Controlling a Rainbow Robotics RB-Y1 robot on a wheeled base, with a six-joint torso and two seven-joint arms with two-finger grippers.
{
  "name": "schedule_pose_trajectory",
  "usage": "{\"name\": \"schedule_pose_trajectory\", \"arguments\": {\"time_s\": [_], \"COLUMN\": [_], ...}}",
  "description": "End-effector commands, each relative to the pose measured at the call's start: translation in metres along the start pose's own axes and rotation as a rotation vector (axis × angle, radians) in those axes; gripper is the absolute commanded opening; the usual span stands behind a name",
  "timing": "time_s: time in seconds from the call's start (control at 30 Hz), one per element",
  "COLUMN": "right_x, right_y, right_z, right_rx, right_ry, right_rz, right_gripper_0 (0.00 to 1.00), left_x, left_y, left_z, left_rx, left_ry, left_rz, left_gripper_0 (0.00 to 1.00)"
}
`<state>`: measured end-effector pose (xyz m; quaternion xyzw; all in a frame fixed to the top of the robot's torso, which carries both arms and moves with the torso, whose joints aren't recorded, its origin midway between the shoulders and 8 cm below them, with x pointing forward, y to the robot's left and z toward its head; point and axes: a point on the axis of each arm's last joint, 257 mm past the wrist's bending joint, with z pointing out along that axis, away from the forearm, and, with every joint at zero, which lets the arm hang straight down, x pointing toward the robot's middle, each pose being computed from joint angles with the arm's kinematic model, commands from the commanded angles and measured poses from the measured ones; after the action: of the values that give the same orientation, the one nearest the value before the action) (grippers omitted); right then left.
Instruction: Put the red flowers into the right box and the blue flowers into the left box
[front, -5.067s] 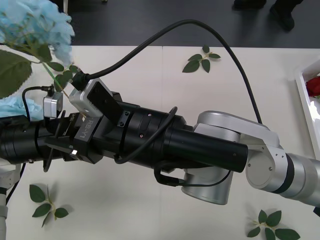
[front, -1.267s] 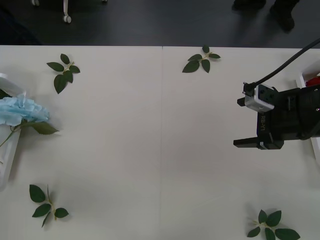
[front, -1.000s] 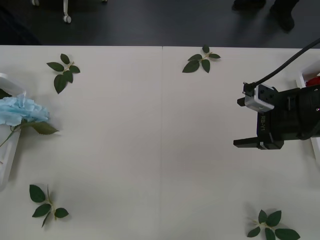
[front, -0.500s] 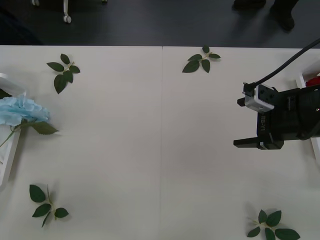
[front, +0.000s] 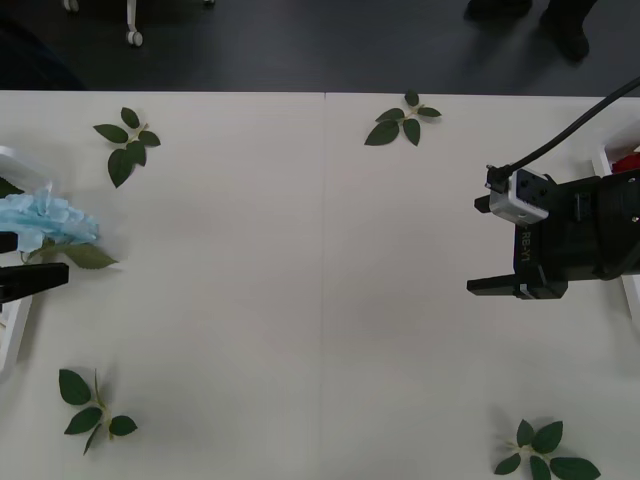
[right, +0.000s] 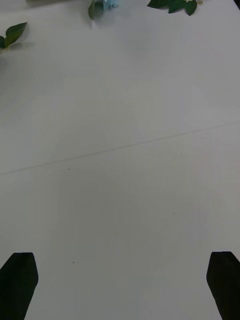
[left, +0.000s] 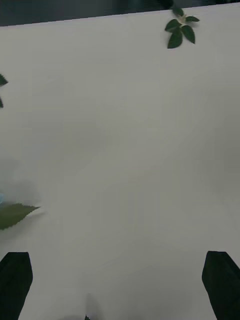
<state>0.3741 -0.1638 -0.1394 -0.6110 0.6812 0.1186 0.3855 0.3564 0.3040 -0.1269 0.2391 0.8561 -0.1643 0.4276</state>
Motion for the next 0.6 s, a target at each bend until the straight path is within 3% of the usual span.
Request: {"name": "schedule_pose_trajectory", "arguments": {"time_s": [0.03,0.4,0.6], "right_x": [0.002,0.002,0.002], "right_y": [0.001,0.001,0.001], "right_z": [-0.004,-0.004,-0.004], "right_rx": [0.002,0.002,0.002], "right_ry": [0.014,0.014,0.014], "right_rz": [-0.039,-0.039,-0.039], "right_gripper_0": [1.00,1.00,1.00], "left_x": [-0.016,-0.035,-0.040], "left_y": [-0.015,-0.040,-0.033], "left_z": [0.004,0.025,0.035], "left_rx": [0.071,0.319,0.389], "left_ry": [0.013,-0.047,-0.085], "left_rz": [0.232,0.571,0.676], "left_gripper_0": [1.00,1.00,1.00]}}
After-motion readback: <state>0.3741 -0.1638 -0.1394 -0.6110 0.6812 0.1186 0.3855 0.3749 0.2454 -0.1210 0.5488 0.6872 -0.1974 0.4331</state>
